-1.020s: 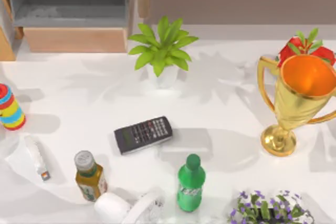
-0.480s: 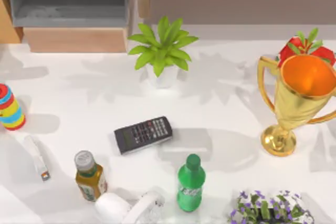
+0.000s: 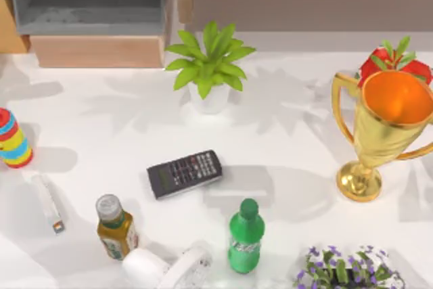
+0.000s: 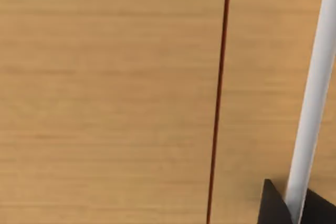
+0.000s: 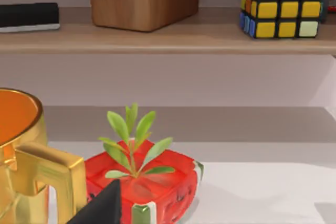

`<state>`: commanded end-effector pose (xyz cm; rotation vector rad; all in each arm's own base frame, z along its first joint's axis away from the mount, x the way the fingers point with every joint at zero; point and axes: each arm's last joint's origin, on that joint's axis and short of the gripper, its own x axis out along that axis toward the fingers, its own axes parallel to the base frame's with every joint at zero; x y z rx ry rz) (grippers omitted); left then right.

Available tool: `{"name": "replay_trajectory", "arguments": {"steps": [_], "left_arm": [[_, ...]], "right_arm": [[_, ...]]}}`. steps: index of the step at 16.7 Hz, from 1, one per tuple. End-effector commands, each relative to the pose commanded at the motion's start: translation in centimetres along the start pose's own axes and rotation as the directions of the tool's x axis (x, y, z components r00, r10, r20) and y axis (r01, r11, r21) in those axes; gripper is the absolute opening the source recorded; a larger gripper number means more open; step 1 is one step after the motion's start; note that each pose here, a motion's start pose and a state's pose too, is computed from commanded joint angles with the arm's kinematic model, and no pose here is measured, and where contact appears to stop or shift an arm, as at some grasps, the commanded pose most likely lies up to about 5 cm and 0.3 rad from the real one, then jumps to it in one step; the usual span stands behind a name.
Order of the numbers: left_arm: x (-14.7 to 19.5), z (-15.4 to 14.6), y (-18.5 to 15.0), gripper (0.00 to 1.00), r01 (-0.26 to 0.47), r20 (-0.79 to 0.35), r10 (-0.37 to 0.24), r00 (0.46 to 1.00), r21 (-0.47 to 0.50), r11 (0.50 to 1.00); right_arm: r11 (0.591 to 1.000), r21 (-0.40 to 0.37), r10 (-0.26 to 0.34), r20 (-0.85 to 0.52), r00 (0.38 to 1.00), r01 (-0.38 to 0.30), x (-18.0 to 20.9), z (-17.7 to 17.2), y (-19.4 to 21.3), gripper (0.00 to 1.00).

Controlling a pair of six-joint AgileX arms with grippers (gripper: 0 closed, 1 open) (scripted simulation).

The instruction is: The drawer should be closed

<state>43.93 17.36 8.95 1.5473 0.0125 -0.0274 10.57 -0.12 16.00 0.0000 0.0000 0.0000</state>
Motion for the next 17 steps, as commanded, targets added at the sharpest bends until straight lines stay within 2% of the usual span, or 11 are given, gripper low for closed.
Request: {"name": "replay_trajectory", "arguments": {"steps": [11, 17], "left_arm": [[0.00, 0.00, 0.00, 0.98, 0.000, 0.000, 0.000, 1.000, 0.000, 1.000], [0.00, 0.00, 0.00, 1.00, 0.000, 0.000, 0.000, 1.000, 0.000, 1.000]], "right_arm": [[1.000, 0.000, 0.000, 0.000, 1.000, 0.000, 0.00, 0.00, 0.00, 1.00], [1.000, 0.000, 0.000, 0.000, 1.000, 0.000, 0.00, 0.00, 0.00, 1.00]]}}
